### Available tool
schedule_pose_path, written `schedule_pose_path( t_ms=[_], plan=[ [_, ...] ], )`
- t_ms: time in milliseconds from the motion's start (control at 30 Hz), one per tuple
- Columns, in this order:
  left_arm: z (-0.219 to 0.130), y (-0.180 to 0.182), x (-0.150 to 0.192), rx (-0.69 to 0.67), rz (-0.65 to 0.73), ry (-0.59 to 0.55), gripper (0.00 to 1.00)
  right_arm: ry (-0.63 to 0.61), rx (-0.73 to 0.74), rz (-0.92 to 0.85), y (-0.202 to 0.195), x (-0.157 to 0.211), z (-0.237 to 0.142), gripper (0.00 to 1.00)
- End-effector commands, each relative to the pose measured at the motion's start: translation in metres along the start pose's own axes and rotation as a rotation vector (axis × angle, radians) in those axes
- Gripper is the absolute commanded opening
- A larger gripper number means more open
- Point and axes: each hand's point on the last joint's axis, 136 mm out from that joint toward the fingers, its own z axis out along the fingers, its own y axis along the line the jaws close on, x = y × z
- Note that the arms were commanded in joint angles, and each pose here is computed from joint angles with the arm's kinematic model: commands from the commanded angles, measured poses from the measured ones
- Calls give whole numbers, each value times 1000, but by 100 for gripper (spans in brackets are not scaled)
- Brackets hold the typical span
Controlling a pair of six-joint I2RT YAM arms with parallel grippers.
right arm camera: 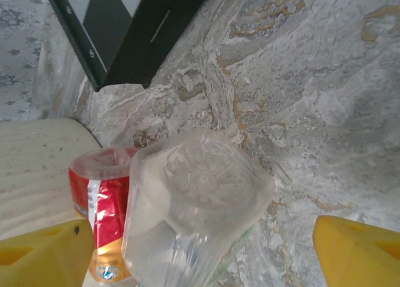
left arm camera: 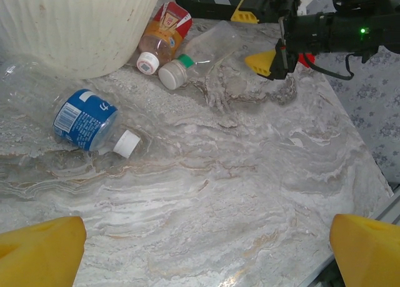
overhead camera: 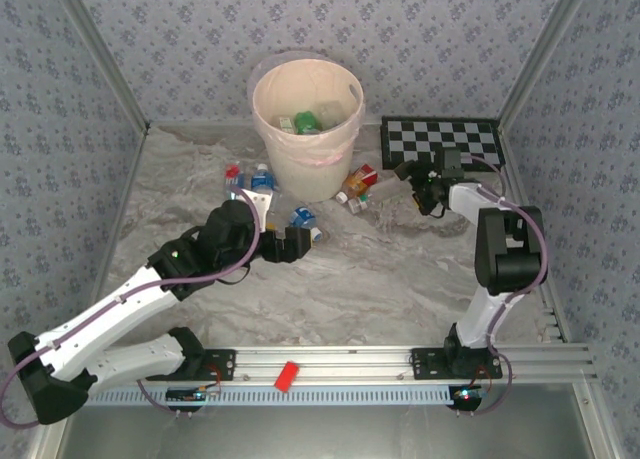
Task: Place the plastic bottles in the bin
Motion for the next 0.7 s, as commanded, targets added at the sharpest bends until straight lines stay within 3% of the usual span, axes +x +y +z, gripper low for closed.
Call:
schedule_pose_path(
  t_ms=[0, 567, 667],
  plan=[
    [-7, -9, -13, 14, 21, -34, 100, 27, -51, 18, 19, -1, 10, 91],
    [-10, -3, -11, -9, 23, -40, 100, 128, 42, 1, 12, 24, 51, 93],
    [-10, -3, -11, -11, 21, -40, 100, 146, 63, -12, 9, 28, 52, 89]
  ],
)
